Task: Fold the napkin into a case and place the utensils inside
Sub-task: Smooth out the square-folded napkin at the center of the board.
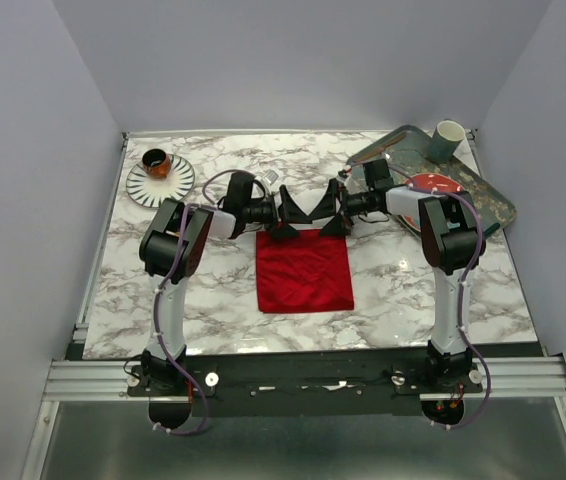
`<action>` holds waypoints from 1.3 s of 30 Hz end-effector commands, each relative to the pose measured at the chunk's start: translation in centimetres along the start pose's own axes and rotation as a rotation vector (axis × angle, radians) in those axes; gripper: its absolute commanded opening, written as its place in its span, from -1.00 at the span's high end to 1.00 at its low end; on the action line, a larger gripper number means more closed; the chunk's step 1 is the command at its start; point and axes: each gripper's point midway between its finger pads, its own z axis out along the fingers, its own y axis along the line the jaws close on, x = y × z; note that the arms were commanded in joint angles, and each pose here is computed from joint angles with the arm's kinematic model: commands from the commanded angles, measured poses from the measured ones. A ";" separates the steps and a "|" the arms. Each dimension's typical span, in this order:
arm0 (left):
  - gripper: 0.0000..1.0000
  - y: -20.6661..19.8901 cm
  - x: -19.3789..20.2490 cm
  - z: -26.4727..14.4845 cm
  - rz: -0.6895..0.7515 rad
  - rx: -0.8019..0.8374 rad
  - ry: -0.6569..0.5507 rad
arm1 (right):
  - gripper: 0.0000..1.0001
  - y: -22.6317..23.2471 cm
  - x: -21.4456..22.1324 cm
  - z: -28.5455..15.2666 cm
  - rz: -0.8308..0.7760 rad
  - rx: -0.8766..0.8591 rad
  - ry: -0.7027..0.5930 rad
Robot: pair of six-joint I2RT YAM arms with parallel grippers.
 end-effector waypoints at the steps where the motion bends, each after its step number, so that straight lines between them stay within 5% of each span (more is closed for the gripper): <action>1: -0.97 2.3 0.5 -1.8 -0.026 -0.041 -0.006 | -1.00 -4.4 0.5 0.1 0.050 0.111 -0.009; 16: -0.97 3.5 -0.5 -7.2 -0.045 -0.058 -0.050 | -1.00 -5.5 0.4 -0.7 0.025 0.192 -0.018; 24: -0.97 2.4 -2.0 -9.9 0.001 -0.046 -0.093 | -1.00 -1.0 -0.7 -1.7 -0.055 0.116 -0.029; 32: -0.97 -4.3 -3.0 -7.1 0.119 0.058 -0.113 | -1.00 5.1 -1.3 -3.3 -0.104 0.017 -0.051; 39: -0.97 -4.3 -2.4 -3.0 0.055 0.071 -0.101 | -1.00 5.1 1.4 -1.7 -0.009 -0.015 0.009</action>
